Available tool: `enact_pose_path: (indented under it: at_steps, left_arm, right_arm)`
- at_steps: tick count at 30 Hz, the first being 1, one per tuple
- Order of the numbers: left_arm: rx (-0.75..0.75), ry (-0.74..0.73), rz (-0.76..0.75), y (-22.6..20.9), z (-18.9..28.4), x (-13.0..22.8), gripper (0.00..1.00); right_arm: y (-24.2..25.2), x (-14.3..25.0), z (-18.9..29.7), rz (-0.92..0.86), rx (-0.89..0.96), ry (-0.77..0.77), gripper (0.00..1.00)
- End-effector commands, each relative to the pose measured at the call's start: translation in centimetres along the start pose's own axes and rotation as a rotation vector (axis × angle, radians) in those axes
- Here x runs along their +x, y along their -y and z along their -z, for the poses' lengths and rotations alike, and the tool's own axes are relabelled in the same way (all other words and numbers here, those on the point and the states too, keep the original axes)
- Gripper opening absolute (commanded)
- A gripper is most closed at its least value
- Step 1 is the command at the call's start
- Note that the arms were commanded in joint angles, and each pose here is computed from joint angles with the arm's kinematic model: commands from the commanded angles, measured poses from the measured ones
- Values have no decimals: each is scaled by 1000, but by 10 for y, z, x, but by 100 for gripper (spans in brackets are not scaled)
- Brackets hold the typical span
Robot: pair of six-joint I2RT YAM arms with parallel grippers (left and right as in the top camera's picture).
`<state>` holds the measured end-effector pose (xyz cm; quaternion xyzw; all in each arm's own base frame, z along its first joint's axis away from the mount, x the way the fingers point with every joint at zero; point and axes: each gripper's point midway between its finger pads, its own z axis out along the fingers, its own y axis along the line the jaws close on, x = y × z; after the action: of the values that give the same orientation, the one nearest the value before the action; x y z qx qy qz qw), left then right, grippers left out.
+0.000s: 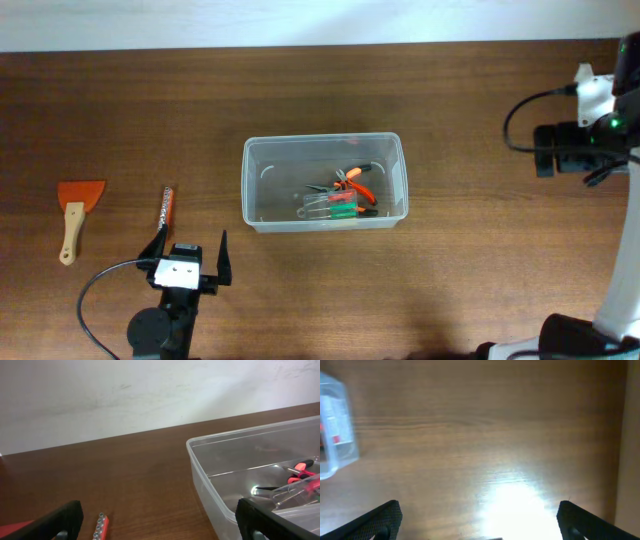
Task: Pack container
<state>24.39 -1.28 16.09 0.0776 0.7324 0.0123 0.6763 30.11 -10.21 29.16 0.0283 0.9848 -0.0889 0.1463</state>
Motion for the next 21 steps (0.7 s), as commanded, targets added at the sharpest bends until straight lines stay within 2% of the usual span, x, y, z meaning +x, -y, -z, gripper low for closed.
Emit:
enact_pose_path:
  at_steps: [1, 14, 21]
  left_arm:
    - [2, 1, 6, 0, 0, 2, 99]
    - [2, 1, 6, 0, 0, 2, 99]
    - [2, 1, 6, 0, 0, 2, 99]
  right_arm:
    - [16, 8, -16, -75, 2, -23, 98]
    - [81, 18, -92, -329, -41, 44, 99]
    - [80, 34, -133, -363, -66, 20, 99]
